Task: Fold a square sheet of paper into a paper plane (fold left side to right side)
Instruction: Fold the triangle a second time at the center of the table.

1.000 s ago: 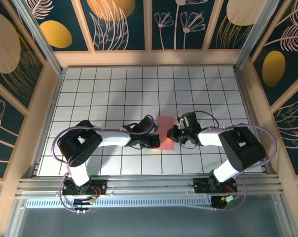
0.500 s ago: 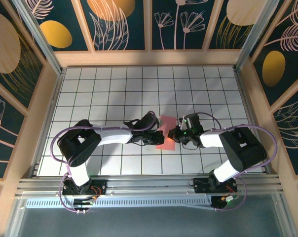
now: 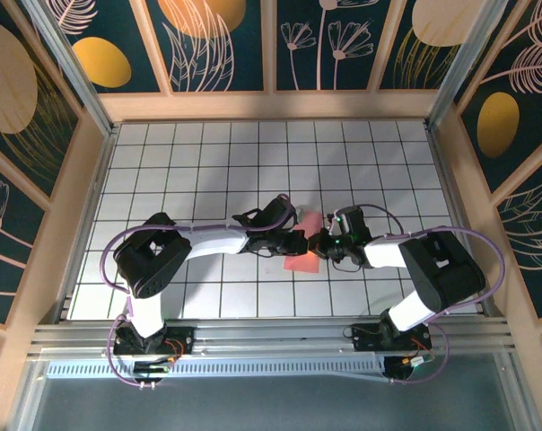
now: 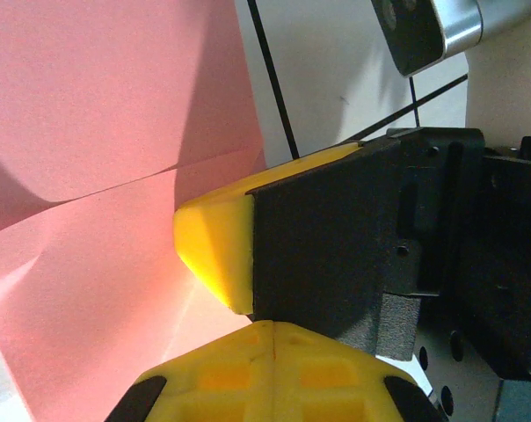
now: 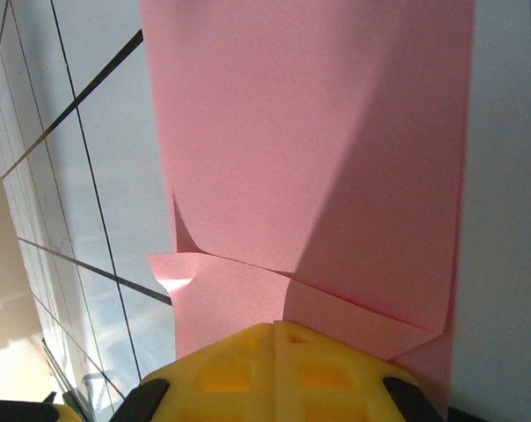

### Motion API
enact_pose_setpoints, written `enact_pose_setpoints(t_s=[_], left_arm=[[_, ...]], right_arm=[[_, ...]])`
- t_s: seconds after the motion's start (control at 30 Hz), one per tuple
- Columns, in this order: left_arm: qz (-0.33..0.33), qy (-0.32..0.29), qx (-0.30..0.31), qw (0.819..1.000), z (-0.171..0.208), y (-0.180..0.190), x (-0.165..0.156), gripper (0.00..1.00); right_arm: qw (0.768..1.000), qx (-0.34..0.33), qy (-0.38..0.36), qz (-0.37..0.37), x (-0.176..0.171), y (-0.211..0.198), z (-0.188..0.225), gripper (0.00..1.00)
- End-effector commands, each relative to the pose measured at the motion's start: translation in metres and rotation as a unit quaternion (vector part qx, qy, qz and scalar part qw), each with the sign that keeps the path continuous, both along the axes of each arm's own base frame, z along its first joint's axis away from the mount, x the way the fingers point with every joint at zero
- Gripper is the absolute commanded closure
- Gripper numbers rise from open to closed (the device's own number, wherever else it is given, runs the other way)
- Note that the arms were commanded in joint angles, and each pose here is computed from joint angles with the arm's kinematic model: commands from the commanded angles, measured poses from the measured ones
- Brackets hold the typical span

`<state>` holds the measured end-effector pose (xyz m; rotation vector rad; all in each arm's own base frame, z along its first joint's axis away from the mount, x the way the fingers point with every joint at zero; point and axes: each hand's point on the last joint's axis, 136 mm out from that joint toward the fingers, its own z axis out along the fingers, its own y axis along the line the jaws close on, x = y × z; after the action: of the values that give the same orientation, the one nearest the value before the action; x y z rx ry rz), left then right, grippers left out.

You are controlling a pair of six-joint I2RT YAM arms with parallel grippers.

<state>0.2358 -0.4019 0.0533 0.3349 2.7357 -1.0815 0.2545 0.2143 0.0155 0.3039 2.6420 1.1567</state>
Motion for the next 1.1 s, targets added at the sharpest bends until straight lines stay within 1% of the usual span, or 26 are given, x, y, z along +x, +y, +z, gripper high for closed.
enact_pose_setpoints(t_s=[0.0,0.4,0.63,1.07], left_arm=[[0.007,0.007,0.032,0.999,-0.024,0.009,0.002,1.00],[0.019,-0.003,0.021,1.000,-0.010,0.022,-0.004,1.00],[0.012,0.002,0.013,1.000,-0.013,0.014,-0.003,1.00],[0.008,0.002,0.031,0.999,-0.029,0.010,0.003,1.00]], right_arm=[[0.998,-0.040,0.047,-0.001,-0.020,-0.013,-0.026,1.00],[0.998,-0.041,0.049,-0.001,-0.019,-0.013,-0.027,1.00],[0.998,-0.041,0.049,-0.001,-0.019,-0.013,-0.027,1.00],[0.998,-0.043,0.051,-0.001,-0.022,-0.014,-0.029,1.00]])
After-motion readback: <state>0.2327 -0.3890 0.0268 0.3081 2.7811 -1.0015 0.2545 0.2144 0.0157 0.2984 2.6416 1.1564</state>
